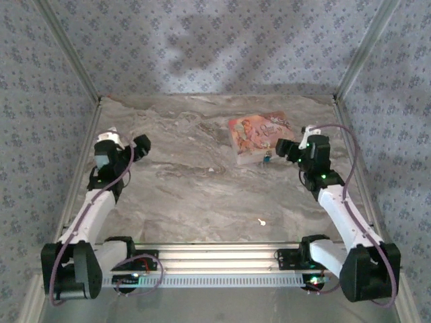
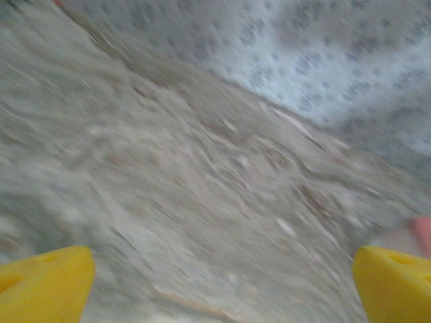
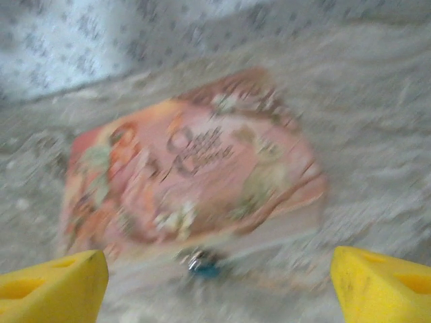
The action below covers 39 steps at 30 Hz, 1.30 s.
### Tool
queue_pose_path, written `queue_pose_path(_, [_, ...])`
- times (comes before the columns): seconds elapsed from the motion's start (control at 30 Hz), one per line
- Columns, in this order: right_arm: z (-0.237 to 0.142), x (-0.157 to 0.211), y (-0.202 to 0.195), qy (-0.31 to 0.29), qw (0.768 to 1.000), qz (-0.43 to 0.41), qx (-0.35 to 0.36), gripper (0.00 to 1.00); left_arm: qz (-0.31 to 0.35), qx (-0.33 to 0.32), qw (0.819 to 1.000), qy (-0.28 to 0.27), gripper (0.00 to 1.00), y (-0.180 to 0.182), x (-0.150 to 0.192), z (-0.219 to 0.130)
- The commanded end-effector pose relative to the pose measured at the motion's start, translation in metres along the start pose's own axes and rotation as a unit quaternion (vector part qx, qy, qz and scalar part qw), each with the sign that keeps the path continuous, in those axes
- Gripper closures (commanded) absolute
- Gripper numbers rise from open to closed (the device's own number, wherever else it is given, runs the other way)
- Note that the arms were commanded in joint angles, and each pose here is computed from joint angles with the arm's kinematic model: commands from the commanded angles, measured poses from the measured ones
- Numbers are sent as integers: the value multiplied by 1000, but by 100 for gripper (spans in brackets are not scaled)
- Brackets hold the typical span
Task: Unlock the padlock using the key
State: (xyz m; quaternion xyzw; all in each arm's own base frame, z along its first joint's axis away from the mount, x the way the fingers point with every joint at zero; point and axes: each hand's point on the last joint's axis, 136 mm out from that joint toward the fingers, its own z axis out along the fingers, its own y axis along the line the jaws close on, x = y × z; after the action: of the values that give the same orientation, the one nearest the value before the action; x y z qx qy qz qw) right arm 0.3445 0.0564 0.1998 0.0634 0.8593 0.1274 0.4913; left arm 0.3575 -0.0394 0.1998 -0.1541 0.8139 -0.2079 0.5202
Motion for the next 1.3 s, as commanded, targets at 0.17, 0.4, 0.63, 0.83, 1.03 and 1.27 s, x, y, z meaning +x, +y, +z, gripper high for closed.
queue_pose_path(0.17, [-54, 141, 31, 285, 958, 32, -14, 21, -32, 130, 984, 120, 2, -93, 70, -6])
queue_pose_path(0.4, [-85, 212, 31, 388, 921, 16, -2, 32, -15, 166, 975, 145, 2, -129, 93, 7])
queue_pose_path(0.63, [-97, 251, 26, 431, 902, 13, 16, 40, -10, 167, 974, 156, 2, -136, 99, 16])
queue_pose_path(0.83, [-93, 262, 29, 441, 897, 12, 18, 48, -10, 159, 975, 157, 2, -132, 101, 17])
queue_pose_path(1.03, [-86, 265, 35, 444, 896, -1, 20, 54, -9, 155, 976, 156, 2, -130, 101, 16])
queue_pose_path(1.27, [-81, 270, 34, 452, 891, -12, 33, 59, -8, 151, 976, 157, 2, -129, 101, 16])
